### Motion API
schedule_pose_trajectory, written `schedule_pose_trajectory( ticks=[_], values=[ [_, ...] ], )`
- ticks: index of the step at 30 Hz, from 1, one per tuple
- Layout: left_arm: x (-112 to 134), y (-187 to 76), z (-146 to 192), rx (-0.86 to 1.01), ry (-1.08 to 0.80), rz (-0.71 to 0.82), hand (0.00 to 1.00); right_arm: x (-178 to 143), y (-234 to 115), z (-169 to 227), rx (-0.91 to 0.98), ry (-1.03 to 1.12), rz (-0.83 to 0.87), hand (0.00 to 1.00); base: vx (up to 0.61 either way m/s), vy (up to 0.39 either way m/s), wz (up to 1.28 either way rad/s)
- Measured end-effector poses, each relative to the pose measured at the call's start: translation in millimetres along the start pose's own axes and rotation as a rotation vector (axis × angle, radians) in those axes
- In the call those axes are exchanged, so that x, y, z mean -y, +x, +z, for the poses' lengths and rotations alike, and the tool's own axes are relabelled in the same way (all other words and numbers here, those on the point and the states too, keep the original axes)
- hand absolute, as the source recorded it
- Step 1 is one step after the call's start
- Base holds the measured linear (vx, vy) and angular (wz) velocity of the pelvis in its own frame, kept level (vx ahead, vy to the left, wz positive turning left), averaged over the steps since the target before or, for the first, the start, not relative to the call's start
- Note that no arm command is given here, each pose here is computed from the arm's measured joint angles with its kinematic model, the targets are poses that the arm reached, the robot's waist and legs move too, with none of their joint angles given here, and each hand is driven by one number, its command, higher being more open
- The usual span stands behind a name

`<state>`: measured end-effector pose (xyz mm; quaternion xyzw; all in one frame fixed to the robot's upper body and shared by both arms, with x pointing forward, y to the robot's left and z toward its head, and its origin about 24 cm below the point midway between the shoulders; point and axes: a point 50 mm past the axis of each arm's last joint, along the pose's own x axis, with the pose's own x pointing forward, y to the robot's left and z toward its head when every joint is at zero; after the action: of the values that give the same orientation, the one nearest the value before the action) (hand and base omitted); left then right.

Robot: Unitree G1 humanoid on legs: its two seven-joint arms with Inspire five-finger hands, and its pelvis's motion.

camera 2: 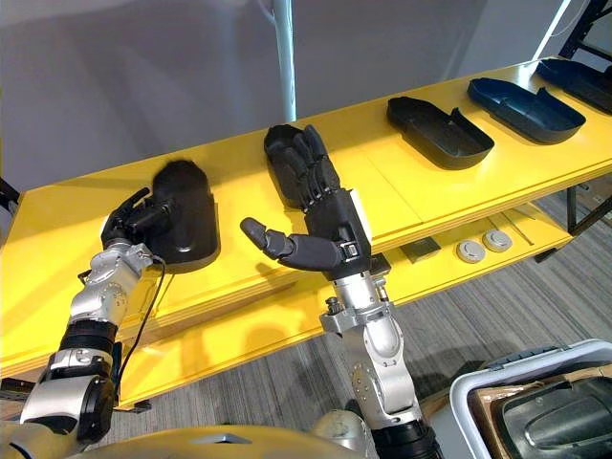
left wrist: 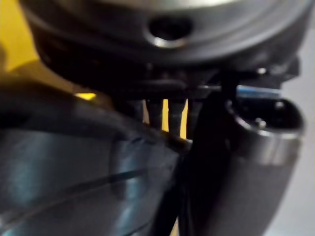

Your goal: Walk over and take three plastic housings, then place them on the shelf

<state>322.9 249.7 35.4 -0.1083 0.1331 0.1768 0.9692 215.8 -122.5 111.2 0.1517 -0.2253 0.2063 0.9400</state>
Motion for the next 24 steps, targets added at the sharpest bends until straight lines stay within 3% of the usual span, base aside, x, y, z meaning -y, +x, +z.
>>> schedule_pose_trajectory(
  ticks=[11,18,24],
  values=[
    [-3,14,22,-0.019,0.239,0.123,1.00,-22,5,5,0.032,0.053,0.058,1.00,-0.01,0.003,0.00],
    [-3,15,25,-0.014,0.192,0.222,1.00,-29,5,1,0.022,0.047,0.039,1.00,0.00,0.000,0.00],
    [16,12,33,0.053,0.177,0.179,1.00,-30,2,-10,-0.034,-0.109,0.057,1.00,0.00,0.000,0.02]
  ],
)
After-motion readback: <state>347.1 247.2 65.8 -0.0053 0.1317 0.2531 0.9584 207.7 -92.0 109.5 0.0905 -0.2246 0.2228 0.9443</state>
